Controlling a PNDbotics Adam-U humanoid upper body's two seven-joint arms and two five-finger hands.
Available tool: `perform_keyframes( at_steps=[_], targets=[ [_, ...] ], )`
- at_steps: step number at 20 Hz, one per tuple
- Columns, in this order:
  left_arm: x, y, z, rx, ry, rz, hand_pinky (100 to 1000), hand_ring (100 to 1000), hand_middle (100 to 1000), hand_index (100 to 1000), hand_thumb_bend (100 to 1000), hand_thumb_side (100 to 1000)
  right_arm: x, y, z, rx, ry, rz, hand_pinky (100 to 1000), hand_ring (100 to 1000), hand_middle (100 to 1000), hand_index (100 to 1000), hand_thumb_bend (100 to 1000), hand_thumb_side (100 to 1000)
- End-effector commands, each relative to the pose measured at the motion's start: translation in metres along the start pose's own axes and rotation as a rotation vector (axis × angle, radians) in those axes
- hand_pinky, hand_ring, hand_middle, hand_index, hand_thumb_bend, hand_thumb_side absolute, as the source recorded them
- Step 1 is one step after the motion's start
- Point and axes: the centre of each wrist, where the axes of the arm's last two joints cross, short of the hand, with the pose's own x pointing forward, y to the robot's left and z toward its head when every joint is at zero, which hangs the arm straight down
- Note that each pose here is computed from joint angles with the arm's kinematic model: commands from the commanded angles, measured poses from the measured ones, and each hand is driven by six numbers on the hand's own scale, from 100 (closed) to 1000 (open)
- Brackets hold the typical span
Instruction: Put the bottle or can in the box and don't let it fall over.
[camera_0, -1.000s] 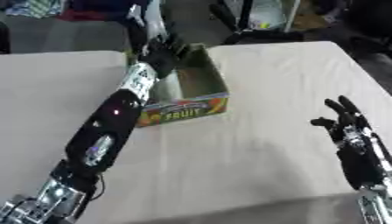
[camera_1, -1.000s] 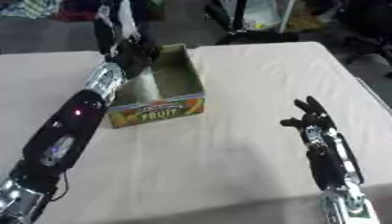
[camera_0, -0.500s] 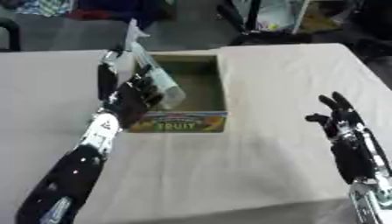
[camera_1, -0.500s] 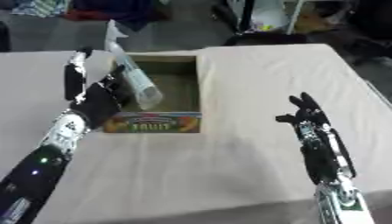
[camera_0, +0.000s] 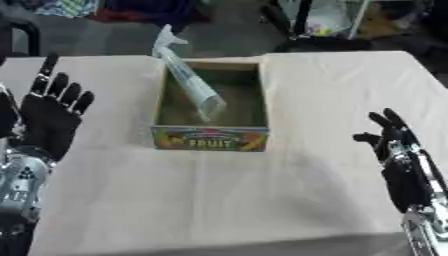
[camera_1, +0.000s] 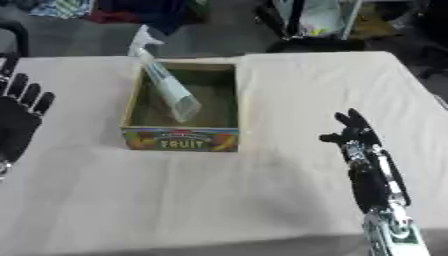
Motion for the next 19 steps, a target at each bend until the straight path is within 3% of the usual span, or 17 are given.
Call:
perform_keyframes(
  at_steps=[1, 19],
  targets=[
    [-0.005, 0.001, 0.001, 0.002, -0.036, 0.013, 337, 275, 306, 984, 332, 852, 0.005, -0.005, -0.002, 0.008, -0.012, 0.024, 988, 693, 921, 993, 100, 573],
    [-0.021, 0.018, 0.006, 0.071, -0.008, 0.019, 340, 267, 305, 980, 351, 861, 0.005, -0.005, -0.001, 0.004, -0.010, 0.014, 988, 693, 921, 993, 100, 572]
  ],
)
